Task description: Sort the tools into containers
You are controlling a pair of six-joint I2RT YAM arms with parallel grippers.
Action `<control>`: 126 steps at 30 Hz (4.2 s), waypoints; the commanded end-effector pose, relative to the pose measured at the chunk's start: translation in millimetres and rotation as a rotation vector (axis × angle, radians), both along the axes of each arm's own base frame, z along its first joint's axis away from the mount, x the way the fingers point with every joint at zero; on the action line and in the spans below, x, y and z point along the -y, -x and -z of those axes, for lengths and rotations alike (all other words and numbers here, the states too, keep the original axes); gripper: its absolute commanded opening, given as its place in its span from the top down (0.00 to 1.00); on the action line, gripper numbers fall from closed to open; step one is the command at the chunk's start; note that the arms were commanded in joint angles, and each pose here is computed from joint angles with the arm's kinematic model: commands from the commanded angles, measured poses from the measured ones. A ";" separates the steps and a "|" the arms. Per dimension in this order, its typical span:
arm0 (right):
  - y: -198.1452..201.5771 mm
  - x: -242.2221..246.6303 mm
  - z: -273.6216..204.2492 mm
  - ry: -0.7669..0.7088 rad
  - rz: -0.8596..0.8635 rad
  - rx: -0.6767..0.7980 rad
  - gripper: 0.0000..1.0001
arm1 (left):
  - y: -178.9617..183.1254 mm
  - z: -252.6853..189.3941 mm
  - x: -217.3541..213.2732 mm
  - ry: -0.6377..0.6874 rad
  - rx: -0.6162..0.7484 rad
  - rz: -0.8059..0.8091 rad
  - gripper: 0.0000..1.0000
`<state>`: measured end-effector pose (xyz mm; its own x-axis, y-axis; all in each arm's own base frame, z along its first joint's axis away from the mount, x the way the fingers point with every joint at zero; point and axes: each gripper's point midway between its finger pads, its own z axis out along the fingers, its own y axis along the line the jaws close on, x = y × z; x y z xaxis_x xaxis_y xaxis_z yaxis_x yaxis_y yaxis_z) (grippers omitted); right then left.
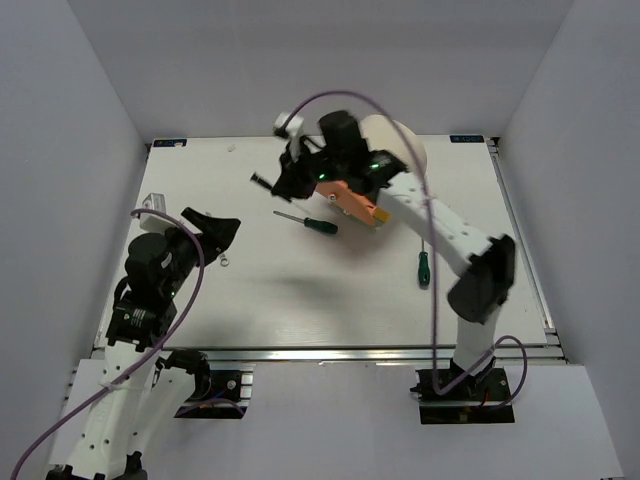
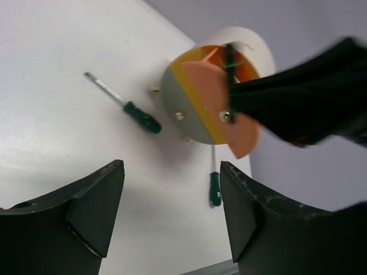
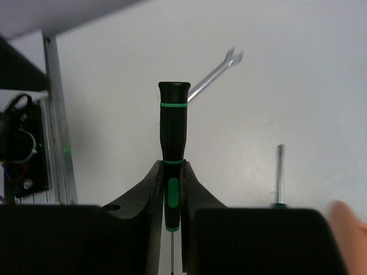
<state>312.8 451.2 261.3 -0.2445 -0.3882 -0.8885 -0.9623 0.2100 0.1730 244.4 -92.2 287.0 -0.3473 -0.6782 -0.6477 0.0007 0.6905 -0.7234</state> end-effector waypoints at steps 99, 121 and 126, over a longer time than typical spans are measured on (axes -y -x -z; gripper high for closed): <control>-222.7 299.9 8.7 -0.296 0.596 -0.319 0.48 | -193.9 79.3 246.5 0.078 -0.065 0.718 0.45; -222.7 300.5 10.4 -0.292 0.603 -0.321 0.47 | -193.3 119.8 281.9 0.070 -0.162 0.770 0.50; -222.0 300.6 13.0 -0.289 0.603 -0.325 0.47 | -196.3 120.4 280.2 0.063 -0.162 0.749 0.62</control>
<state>545.4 147.8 260.9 -0.5664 0.1523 -0.8099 -0.6029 0.5934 0.5332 433.4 -370.7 144.8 -0.8453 -0.2417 -0.4765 0.3075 0.5092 -0.8038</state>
